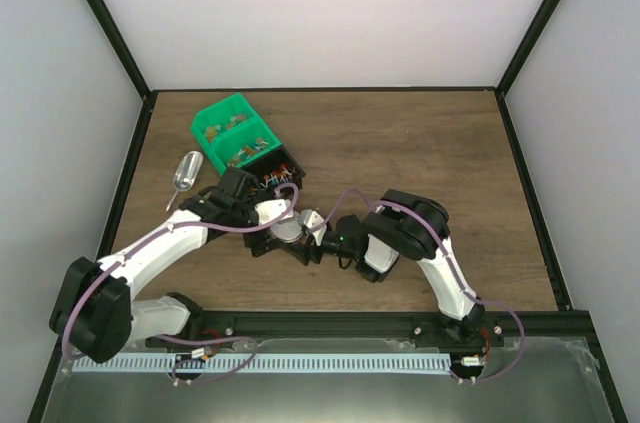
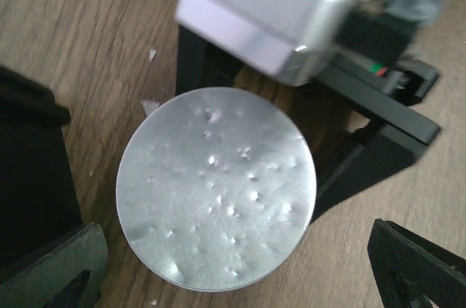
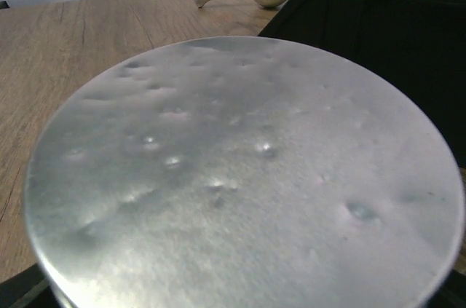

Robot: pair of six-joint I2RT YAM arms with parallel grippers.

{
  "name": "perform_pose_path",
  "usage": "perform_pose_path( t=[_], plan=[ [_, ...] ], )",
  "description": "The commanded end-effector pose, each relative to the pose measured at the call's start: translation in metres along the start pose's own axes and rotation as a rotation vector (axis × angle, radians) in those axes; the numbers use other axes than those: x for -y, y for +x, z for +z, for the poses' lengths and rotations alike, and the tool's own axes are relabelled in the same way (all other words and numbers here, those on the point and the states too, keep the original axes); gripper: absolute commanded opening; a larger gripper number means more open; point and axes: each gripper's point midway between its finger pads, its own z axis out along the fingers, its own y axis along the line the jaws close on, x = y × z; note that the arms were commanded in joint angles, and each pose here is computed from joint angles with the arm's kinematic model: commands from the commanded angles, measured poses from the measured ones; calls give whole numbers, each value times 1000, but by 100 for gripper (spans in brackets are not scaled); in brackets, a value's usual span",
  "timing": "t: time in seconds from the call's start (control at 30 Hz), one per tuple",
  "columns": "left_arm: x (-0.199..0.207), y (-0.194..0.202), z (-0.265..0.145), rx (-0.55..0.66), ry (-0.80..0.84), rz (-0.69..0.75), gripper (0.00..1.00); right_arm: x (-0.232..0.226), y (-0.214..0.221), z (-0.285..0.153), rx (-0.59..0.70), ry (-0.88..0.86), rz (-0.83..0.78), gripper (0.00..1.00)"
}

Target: Pack the candies

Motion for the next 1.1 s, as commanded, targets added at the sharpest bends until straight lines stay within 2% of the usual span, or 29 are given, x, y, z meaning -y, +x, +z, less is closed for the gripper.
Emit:
perform_pose_path(
  t=[0.0, 0.2, 0.37, 0.5, 0.63, 0.87, 1.07],
  plan=[
    [-17, 3, 13, 18, -82, -217, 100, 2, 82, -12, -272, 62, 153, 68],
    [-31, -11, 20, 53, -92, -328, 100, 8, 88, -10, -298, 94, 161, 68],
    [-32, -13, 28, 52, -85, -343, 100, 12, 91, -9, -309, 113, 158, 67],
    [-45, -9, 37, 21, -139, -380, 100, 11, 93, -9, -316, 113, 164, 67],
    [-52, -9, 42, 9, -148, -384, 96, 11, 92, -9, -314, 112, 161, 67],
    [-38, -16, 38, 36, -79, -295, 88, 3, 90, -9, -308, 61, 158, 67],
    [-3, 11, 48, -82, 106, -111, 88, -15, 82, -13, -279, -38, 143, 67]
  ],
)
